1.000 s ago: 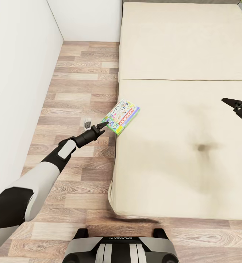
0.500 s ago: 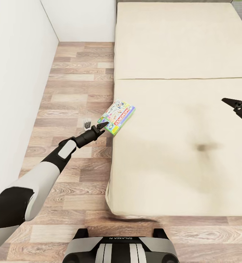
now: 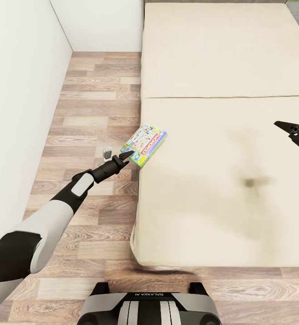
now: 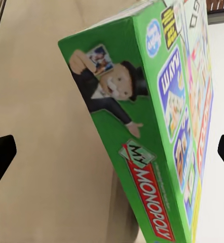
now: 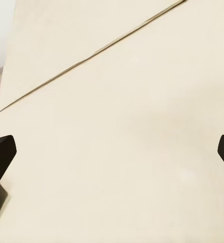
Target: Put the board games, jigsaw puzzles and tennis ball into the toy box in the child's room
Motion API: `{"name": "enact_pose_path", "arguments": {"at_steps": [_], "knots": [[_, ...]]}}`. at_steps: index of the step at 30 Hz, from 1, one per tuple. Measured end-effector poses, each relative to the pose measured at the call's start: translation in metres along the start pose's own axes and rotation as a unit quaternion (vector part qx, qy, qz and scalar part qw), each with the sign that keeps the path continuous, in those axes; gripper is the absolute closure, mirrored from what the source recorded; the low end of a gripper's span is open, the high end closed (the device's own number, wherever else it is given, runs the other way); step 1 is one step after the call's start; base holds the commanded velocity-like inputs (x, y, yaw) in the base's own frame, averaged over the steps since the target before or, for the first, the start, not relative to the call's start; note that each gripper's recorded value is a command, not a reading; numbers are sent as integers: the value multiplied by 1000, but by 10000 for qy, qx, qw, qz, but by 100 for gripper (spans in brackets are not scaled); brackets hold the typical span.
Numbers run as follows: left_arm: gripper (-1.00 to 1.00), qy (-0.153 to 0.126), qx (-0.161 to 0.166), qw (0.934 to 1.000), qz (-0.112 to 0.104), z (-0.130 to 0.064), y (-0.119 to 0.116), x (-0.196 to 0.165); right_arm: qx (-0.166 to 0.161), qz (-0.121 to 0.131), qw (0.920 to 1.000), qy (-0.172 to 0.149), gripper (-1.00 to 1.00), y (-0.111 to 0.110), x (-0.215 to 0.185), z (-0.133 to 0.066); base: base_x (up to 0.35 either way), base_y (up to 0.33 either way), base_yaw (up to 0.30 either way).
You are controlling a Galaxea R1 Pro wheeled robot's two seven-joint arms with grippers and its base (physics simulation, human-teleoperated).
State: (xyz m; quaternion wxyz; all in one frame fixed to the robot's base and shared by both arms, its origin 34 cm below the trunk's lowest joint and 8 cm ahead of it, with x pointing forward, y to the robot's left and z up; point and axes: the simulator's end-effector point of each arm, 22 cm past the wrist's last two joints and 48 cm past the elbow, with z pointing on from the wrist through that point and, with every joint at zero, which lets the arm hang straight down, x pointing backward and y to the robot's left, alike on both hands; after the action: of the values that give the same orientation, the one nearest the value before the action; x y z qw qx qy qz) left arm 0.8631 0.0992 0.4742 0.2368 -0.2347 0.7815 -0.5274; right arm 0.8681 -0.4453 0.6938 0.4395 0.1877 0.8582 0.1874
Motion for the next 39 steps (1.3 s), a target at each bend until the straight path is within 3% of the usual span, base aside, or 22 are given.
{"name": "enact_pose_path", "arguments": {"at_steps": [39], "knots": [[-100, -34, 136, 9999, 42, -1, -7, -6, 4, 1, 10000, 12, -100, 0, 1, 0, 0, 0, -34]]}}
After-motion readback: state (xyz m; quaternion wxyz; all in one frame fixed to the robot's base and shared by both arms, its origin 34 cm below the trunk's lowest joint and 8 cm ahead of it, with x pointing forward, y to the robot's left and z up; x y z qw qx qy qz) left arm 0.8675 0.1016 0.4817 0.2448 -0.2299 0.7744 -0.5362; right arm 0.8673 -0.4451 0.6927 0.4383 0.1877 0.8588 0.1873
